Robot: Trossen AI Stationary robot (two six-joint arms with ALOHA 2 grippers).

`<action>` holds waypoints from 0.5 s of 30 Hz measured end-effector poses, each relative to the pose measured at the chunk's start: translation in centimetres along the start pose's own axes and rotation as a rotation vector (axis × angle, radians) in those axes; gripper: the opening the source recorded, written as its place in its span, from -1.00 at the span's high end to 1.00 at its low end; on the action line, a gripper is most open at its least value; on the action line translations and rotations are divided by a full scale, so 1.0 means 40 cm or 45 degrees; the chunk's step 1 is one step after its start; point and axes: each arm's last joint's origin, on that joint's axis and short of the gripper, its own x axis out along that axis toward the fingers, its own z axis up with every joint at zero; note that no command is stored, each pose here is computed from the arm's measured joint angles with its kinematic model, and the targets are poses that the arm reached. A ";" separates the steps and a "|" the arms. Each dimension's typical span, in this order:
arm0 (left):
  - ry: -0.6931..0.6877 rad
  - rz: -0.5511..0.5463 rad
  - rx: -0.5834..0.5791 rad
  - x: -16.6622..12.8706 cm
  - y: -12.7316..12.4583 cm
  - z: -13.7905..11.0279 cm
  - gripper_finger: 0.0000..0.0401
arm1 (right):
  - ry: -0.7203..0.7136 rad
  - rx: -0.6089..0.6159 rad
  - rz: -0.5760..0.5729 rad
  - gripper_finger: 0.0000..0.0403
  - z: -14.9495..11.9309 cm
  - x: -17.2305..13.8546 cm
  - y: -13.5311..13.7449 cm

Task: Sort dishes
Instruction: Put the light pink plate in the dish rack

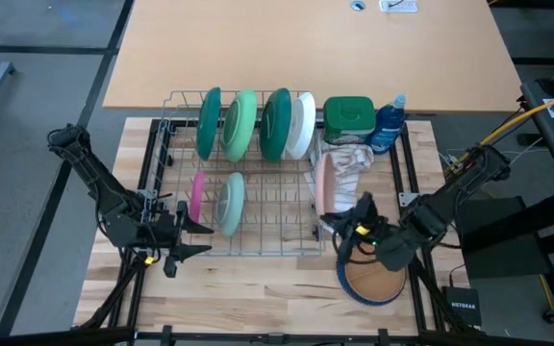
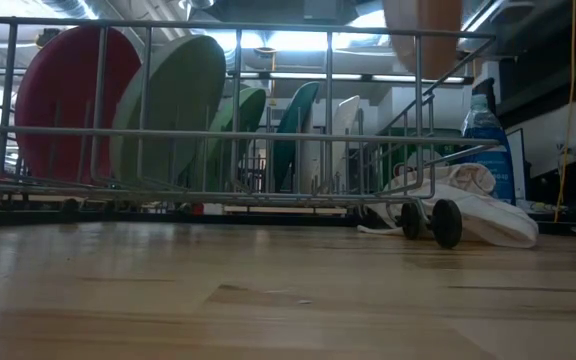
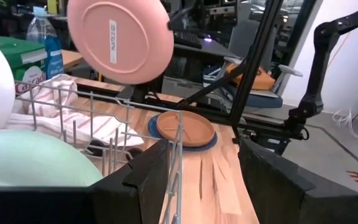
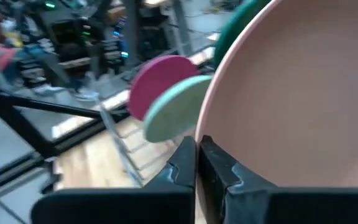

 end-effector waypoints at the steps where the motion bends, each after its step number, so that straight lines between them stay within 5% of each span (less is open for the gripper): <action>1: -0.001 0.000 0.005 0.000 0.000 0.000 0.08 | -0.012 0.005 0.025 0.97 -0.003 0.010 0.003; 15: 0.000 0.000 0.013 0.000 0.000 0.000 0.08 | -0.379 0.285 0.606 0.97 -0.097 0.164 -0.042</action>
